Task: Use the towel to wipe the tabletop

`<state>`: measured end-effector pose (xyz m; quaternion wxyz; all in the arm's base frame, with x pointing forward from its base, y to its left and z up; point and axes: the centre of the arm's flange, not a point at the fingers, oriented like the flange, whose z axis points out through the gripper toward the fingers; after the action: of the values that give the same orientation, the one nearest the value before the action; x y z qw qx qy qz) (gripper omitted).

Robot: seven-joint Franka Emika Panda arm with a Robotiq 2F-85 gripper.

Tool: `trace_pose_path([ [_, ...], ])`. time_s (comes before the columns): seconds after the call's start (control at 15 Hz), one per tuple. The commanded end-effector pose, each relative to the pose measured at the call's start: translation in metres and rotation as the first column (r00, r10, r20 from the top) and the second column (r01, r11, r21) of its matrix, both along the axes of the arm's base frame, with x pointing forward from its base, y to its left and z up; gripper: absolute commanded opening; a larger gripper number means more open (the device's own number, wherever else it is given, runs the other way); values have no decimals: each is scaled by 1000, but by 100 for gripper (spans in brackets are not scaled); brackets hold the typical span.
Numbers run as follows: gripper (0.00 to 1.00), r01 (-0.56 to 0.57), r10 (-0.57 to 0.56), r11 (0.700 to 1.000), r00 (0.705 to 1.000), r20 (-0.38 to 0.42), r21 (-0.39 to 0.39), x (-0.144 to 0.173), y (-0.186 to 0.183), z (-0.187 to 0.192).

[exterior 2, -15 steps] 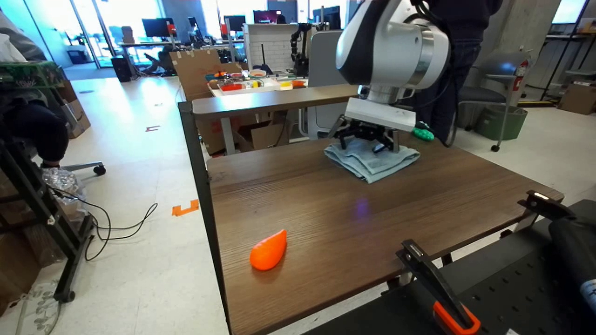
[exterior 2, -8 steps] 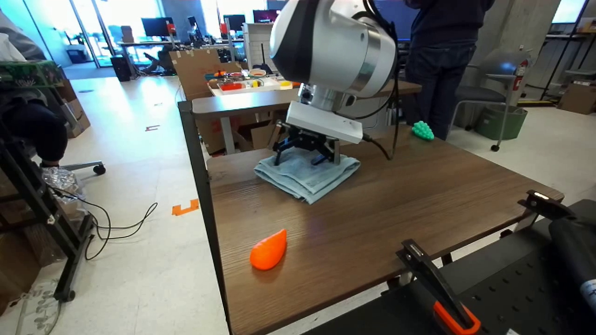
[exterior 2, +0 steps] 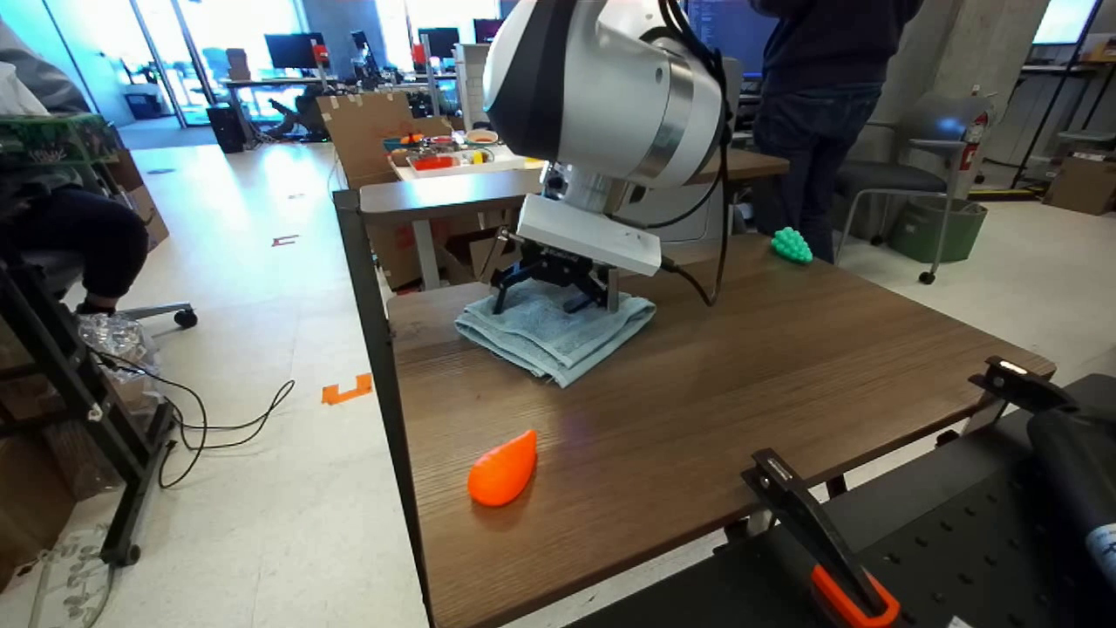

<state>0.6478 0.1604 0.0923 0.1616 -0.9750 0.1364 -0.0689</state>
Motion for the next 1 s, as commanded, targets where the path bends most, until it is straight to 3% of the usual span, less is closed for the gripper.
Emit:
trace_pose_path([
  [0.0,100,-30,32,998,998,-46,53,17,11,2],
  [0.13,100,-80,82,996,995,-65,39,23,32,2],
  [0.33,100,-174,170,985,973,-155,-16,30,66,1],
  [0.53,100,-246,233,967,956,-178,-57,24,90,-3],
  [0.67,100,-268,248,958,953,-176,-103,22,89,-6],
  [0.93,100,-237,211,961,962,-173,-142,12,45,0],
])
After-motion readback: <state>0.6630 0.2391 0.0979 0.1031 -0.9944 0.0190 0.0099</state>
